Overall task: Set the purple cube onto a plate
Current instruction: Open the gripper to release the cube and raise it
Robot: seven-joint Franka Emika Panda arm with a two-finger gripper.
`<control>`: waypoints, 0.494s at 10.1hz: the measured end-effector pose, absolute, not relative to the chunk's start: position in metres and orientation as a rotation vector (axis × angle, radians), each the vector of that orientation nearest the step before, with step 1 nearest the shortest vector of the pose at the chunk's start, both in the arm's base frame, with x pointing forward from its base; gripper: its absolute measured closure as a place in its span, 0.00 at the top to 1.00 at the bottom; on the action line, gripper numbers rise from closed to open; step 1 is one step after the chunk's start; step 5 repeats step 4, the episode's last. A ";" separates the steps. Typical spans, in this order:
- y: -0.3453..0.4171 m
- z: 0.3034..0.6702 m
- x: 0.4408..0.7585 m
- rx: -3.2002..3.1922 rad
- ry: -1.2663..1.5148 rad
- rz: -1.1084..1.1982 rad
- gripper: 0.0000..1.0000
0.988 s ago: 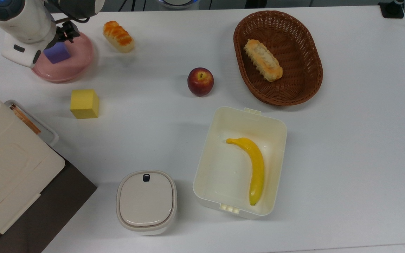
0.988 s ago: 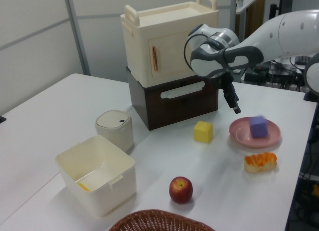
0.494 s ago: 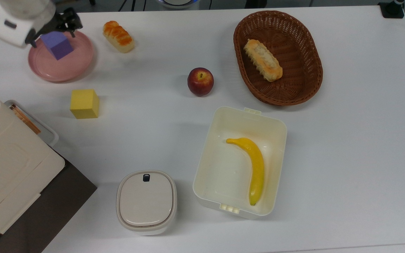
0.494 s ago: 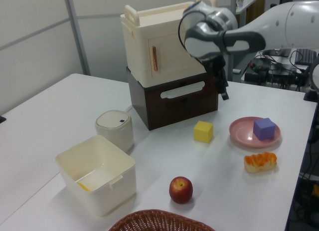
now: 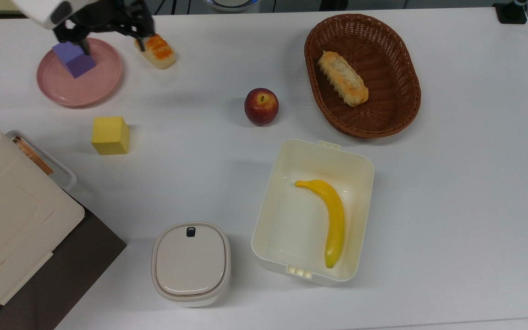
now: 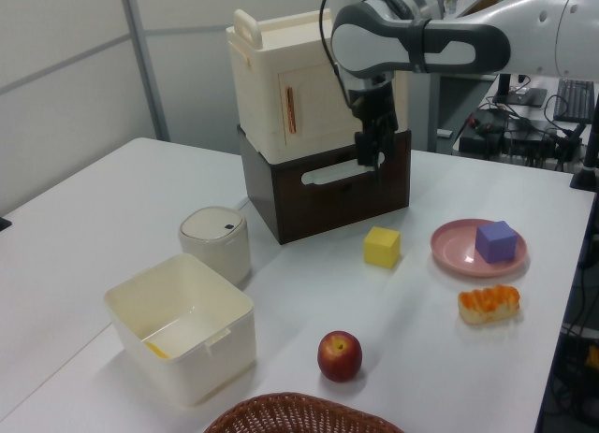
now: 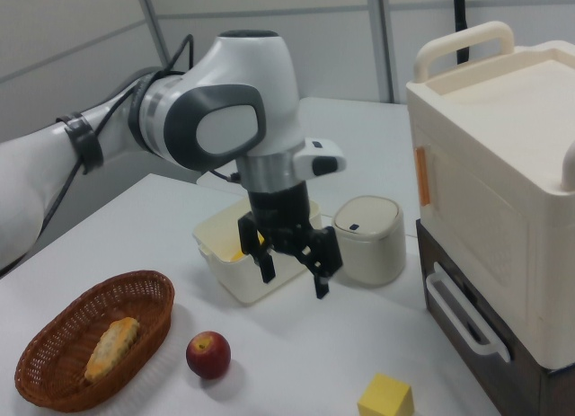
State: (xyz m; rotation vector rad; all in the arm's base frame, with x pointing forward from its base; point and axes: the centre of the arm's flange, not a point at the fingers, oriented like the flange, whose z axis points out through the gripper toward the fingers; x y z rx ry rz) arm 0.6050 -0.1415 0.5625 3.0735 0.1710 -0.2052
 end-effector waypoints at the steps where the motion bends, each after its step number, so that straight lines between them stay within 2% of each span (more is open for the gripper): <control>1: -0.120 0.564 0.611 3.077 0.087 -0.183 1.00; 4: -0.061 0.562 0.639 3.063 -0.094 0.041 1.00; 5: -0.061 0.562 0.639 3.063 -0.094 0.041 1.00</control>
